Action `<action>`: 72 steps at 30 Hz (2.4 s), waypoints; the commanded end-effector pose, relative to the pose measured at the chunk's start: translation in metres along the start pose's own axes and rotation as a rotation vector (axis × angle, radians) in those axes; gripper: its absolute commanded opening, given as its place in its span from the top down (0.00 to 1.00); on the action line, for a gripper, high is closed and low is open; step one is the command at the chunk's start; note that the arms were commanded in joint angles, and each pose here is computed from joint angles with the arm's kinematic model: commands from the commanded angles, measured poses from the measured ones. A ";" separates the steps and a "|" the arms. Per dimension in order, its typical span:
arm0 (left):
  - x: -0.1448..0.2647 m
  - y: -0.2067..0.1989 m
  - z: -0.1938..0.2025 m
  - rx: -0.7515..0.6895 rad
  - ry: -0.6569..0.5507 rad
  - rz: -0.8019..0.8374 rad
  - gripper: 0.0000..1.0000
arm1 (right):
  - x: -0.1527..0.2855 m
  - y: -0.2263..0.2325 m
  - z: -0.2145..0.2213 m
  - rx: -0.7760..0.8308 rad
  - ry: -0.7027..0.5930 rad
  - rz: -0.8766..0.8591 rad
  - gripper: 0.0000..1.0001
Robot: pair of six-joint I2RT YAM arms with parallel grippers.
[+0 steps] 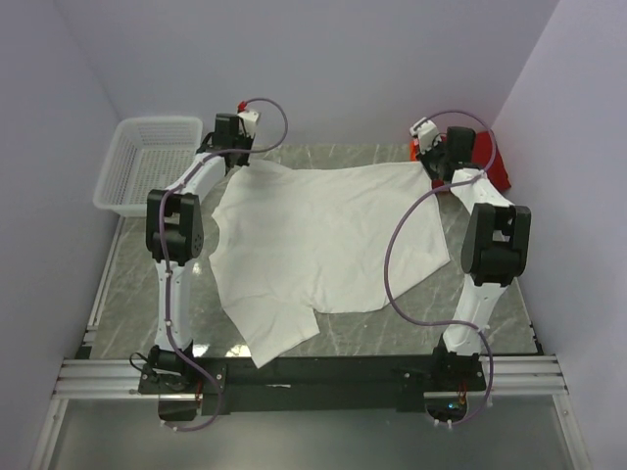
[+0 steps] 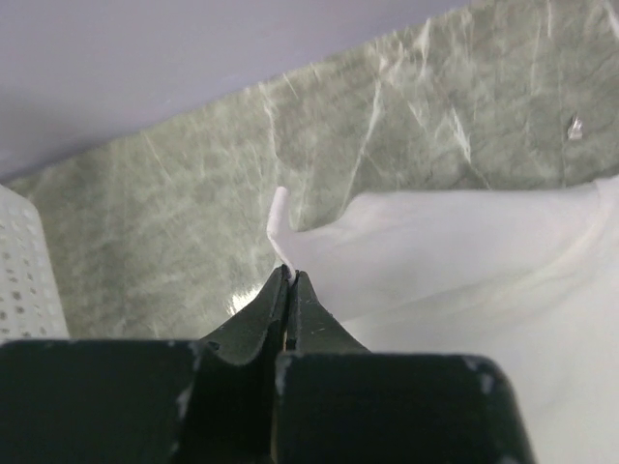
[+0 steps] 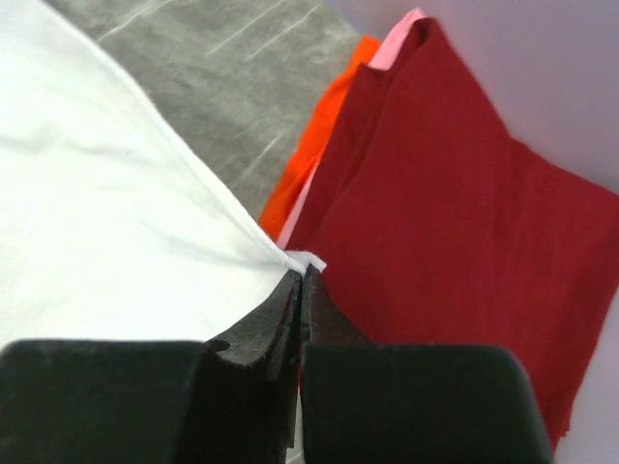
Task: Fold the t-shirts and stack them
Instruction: Flatten the tshirt out, then fold the tshirt
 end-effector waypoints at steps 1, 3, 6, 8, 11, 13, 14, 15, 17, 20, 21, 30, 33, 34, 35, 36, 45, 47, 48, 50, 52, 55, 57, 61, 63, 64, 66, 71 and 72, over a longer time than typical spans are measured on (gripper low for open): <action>0.024 0.001 -0.027 0.028 -0.070 0.006 0.99 | 0.007 -0.005 -0.012 0.014 -0.013 -0.025 1.00; 0.029 0.000 -0.027 0.047 -0.061 0.014 0.99 | 0.010 -0.005 -0.012 0.015 -0.009 -0.031 1.00; 0.047 -0.003 -0.026 0.080 -0.054 0.022 0.99 | 0.017 -0.009 -0.013 0.010 -0.014 -0.027 1.00; 0.066 -0.009 -0.025 0.096 -0.048 0.044 0.99 | 0.022 -0.014 -0.013 0.011 -0.014 -0.022 1.00; 0.094 -0.021 -0.024 0.112 -0.035 0.040 0.99 | 0.028 -0.020 -0.011 0.014 -0.010 -0.030 1.00; 0.117 -0.027 -0.031 0.124 -0.045 0.039 0.99 | 0.032 -0.022 -0.009 0.010 -0.010 -0.044 1.00; 0.122 -0.036 -0.021 0.160 -0.009 0.027 0.99 | 0.034 -0.023 -0.010 0.017 -0.014 -0.049 1.00; 0.136 -0.041 -0.020 0.169 0.004 0.030 0.99 | 0.036 -0.024 -0.008 0.014 -0.007 -0.059 1.00; 0.147 -0.063 -0.004 0.187 0.062 0.049 0.99 | 0.035 -0.023 -0.004 0.021 0.003 -0.078 1.00; 0.171 -0.094 0.019 0.226 0.146 0.081 0.99 | 0.035 -0.022 0.002 0.025 0.026 -0.095 1.00; 0.182 -0.099 0.020 0.237 0.147 0.079 0.99 | 0.035 -0.022 0.004 0.025 0.034 -0.098 1.00; 0.188 -0.135 0.094 0.289 0.392 0.013 0.99 | 0.029 -0.015 0.039 0.073 0.113 -0.134 1.00; 0.185 -0.132 0.103 0.304 0.424 0.022 0.99 | 0.025 -0.015 0.048 0.090 0.140 -0.133 1.00; 0.184 -0.129 0.104 0.296 0.423 0.017 0.99 | 0.024 -0.016 0.050 0.095 0.144 -0.130 1.00; 0.184 -0.124 0.102 0.296 0.417 0.008 0.99 | 0.023 -0.017 0.052 0.095 0.149 -0.128 1.00; 0.184 -0.120 0.099 0.296 0.404 0.002 0.99 | 0.023 -0.020 0.052 0.096 0.150 -0.122 1.00; 0.204 -0.100 0.063 0.238 0.286 0.038 0.99 | 0.036 -0.032 0.049 0.078 0.144 -0.124 1.00; 0.206 -0.100 0.068 0.217 0.300 0.038 0.99 | 0.038 -0.026 0.059 0.092 0.160 -0.138 1.00; 0.205 -0.101 0.071 0.211 0.307 0.039 0.99 | 0.039 -0.024 0.061 0.092 0.164 -0.140 1.00; 0.207 -0.104 0.077 0.199 0.325 0.052 0.99 | 0.039 -0.019 0.067 0.100 0.181 -0.157 1.00; 0.207 -0.107 0.083 0.186 0.338 0.063 0.99 | 0.039 -0.013 0.076 0.101 0.205 -0.173 1.00; 0.206 -0.114 0.090 0.163 0.357 0.079 0.99 | 0.038 -0.009 0.086 0.107 0.233 -0.180 1.00; 0.204 -0.118 0.095 0.151 0.372 0.094 0.99 | 0.036 -0.009 0.091 0.109 0.251 -0.178 1.00; 0.202 -0.124 0.099 0.132 0.419 0.125 0.77 | 0.033 -0.010 0.095 0.089 0.312 -0.175 0.89; 0.207 -0.121 0.099 0.121 0.429 0.130 0.68 | 0.036 -0.014 0.091 0.062 0.331 -0.159 0.77; 0.210 -0.119 0.100 0.131 0.426 0.151 0.59 | 0.039 -0.018 0.091 0.055 0.348 -0.138 0.73; 0.222 -0.112 0.092 0.136 0.387 0.170 0.51 | 0.050 -0.020 0.085 0.035 0.355 -0.121 0.56; 0.240 -0.111 0.097 0.115 0.363 0.260 0.21 | 0.077 -0.014 0.075 -0.009 0.367 -0.132 0.29; 0.240 -0.112 0.100 0.108 0.374 0.278 0.22 | 0.082 -0.013 0.071 -0.018 0.362 -0.133 0.29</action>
Point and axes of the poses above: each gripper's point midway between its finger pads, its own x axis back along the fingers, its own y axis along the line the jaws close on, z = x × y, the point moved 3 cm from there along x, back along the fingers, and after that the axes turned 7 degrees about -x, right-handed, at the moved point
